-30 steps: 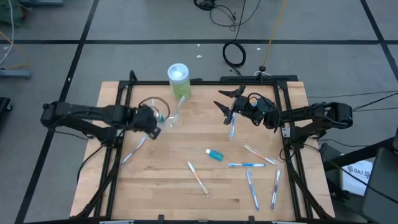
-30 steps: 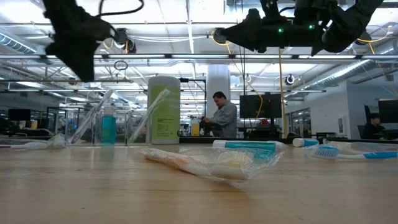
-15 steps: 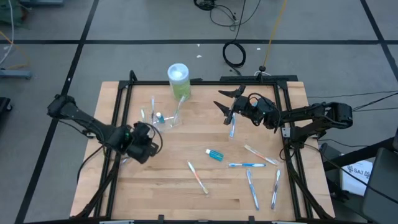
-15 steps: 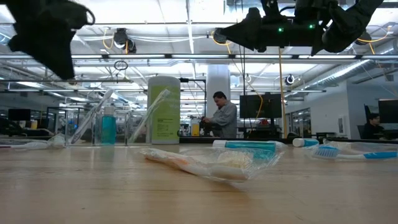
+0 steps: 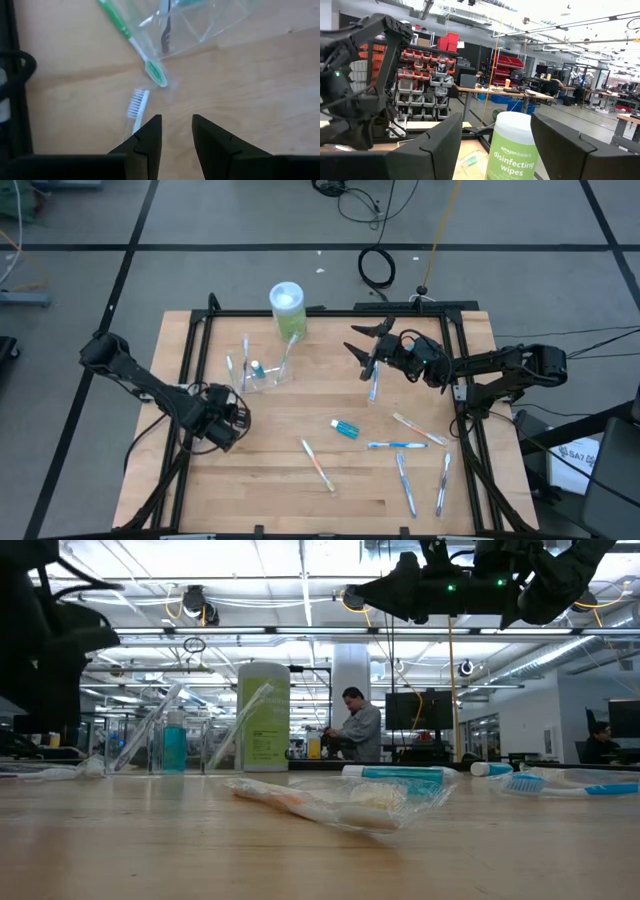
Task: Pick & Place toothbrushing station
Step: Put the green toothbrush into the transparent organizer
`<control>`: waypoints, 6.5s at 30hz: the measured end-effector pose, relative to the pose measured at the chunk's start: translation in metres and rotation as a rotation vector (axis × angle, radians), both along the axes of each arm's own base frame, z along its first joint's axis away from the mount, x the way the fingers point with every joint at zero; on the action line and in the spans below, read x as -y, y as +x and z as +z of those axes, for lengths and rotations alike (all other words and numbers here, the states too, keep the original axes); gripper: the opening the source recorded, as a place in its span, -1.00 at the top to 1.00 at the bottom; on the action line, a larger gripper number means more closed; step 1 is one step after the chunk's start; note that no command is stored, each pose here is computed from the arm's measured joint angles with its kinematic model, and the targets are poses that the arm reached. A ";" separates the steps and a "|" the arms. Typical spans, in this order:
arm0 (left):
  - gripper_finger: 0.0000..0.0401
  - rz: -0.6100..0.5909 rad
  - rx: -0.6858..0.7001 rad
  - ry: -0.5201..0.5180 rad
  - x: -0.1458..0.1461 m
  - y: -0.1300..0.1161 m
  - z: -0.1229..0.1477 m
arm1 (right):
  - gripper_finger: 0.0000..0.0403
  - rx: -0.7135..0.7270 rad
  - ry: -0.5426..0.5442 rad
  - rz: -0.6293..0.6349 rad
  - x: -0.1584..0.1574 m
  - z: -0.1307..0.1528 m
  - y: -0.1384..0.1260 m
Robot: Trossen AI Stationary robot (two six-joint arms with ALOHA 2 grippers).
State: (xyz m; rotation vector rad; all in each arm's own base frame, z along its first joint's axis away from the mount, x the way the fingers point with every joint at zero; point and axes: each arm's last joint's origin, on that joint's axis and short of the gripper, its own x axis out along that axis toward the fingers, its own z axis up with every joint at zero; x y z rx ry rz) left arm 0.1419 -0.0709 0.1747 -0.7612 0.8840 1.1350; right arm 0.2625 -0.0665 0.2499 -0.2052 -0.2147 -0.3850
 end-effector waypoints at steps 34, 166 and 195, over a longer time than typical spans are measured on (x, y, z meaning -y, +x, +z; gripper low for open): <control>0.09 0.036 -0.002 0.024 -0.029 0.004 -0.038 | -0.13 0.051 -0.024 -0.004 0.000 0.005 -0.001; 0.98 -0.876 0.599 -0.117 -0.008 0.096 0.023 | -0.12 -0.506 -0.279 0.610 -0.080 -0.104 0.153; 0.95 -0.920 0.661 -0.054 -0.008 0.100 0.029 | 0.93 -0.519 -0.233 0.561 -0.068 -0.105 0.152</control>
